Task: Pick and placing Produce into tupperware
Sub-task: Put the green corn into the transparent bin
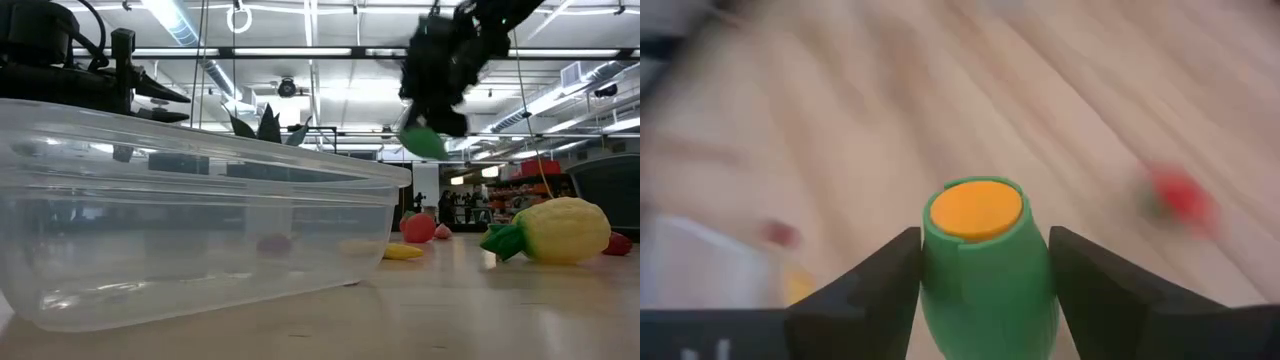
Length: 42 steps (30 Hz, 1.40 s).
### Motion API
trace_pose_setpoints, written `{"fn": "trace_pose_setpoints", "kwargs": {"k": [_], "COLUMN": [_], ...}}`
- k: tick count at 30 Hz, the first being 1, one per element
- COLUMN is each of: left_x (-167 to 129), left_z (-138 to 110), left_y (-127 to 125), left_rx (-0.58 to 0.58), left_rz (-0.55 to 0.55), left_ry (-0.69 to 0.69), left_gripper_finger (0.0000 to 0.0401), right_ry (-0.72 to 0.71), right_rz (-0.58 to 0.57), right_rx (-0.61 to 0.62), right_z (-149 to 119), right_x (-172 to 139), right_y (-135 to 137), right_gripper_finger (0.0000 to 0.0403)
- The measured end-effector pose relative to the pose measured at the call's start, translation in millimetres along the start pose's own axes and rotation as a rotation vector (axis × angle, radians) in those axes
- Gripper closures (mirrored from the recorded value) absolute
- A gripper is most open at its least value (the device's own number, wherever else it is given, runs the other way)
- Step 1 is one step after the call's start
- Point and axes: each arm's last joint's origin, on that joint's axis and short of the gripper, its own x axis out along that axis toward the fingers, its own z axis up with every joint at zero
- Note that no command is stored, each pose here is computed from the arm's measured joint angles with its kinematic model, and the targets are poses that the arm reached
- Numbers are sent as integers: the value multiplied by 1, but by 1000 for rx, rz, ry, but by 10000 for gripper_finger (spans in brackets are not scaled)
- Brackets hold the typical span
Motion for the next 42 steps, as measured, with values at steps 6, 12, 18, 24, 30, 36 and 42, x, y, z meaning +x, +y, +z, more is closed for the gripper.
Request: {"fn": "trace_pose_setpoints", "kwargs": {"k": [6,12,18,24,30,36,42], "left_x": [0,0,0,0,0,0,0], "left_z": [0,0,0,0,0,-1,-2], "left_y": [0,0,0,0,1,1,3], "left_rx": [0,0,0,1,2,4,12], "left_rz": [0,0,-1,2,6,8,33], "left_ry": [0,0,-1,1,4,5,22], "left_gripper_finger": [284,290,289,288,289,285,290], "right_ry": [-207,-130,-61,25,80,33,-6], "right_rz": [286,429,497,510,517,485,449], "right_rx": [-178,-275,-421,-313,-243,-262,-316], "right_z": [9,-20,-54,-72,-87,-101,-113], "right_x": [26,76,116,139,148,146,144], "right_y": [74,124,152,159,169,186,198], "right_gripper_finger": [186,186,186,186,186,186,186]}}
